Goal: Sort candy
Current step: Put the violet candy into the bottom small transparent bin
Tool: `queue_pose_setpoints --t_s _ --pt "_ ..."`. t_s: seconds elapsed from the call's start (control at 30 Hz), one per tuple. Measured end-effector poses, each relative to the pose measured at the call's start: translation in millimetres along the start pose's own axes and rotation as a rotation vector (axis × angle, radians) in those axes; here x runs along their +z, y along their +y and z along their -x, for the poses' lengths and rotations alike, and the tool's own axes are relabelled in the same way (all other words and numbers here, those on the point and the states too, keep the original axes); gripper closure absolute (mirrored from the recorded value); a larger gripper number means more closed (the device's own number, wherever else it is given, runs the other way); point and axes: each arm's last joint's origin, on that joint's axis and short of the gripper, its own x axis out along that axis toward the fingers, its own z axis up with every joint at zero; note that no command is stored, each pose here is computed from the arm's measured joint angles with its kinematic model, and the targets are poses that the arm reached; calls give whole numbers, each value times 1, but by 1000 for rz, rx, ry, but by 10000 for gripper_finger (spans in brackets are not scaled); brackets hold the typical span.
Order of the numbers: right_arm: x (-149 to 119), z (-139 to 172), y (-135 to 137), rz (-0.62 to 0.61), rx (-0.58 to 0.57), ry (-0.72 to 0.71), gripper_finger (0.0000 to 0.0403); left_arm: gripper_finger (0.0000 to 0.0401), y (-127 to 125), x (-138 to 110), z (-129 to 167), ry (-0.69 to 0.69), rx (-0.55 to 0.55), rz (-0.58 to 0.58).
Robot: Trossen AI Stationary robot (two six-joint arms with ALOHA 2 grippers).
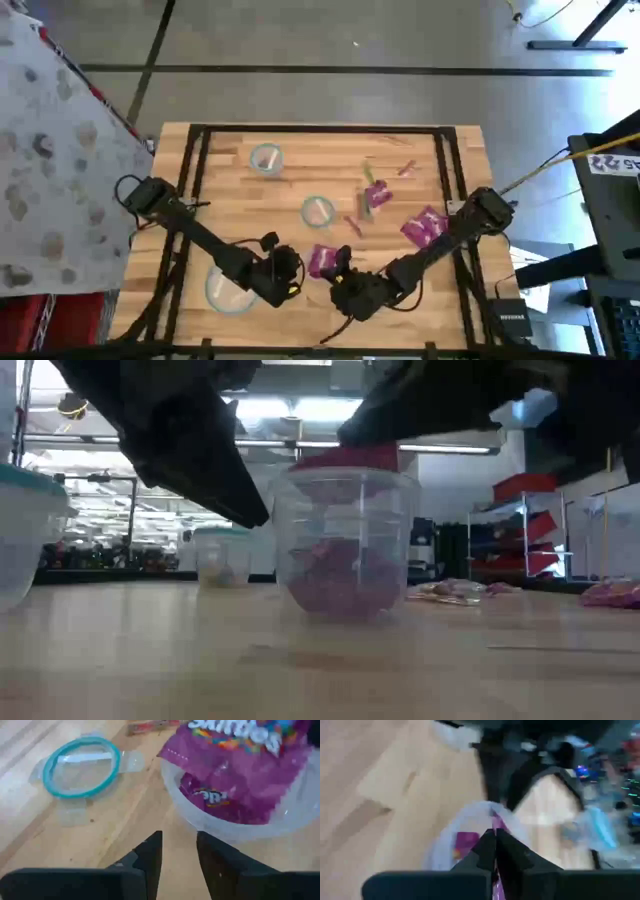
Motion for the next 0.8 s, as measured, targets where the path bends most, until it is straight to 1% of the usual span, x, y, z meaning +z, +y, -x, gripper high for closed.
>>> queue_pose_setpoints --t_s 0.07,0.1,0.33,0.43,0.5,0.63,0.7,0.8 --pt "-2 -3 -3 -35 52 6 403 294 0 0 0 -2 -2 4" --pt "-3 -5 -5 -47 55 16 403 294 -1 0 0 -4 -5 5" --pt "-9 -17 -23 -94 14 56 402 294 -2 0 1 -9 -13 -3" --pt "-11 -20 -27 -105 35 58 397 294 -2 1 1 -14 -8 -1" --pt "-11 -21 -29 -110 55 57 383 294 -2 1 1 -14 -8 -7" --pt "-11 -21 -30 -112 77 53 336 294 -2 1 1 -14 -8 -17" --pt "-8 -17 -34 -110 70 41 309 294 -2 1 1 -14 -8 -18" --pt "0 -5 -44 -140 40 27 274 294 -2 1 1 -14 -8 -19"
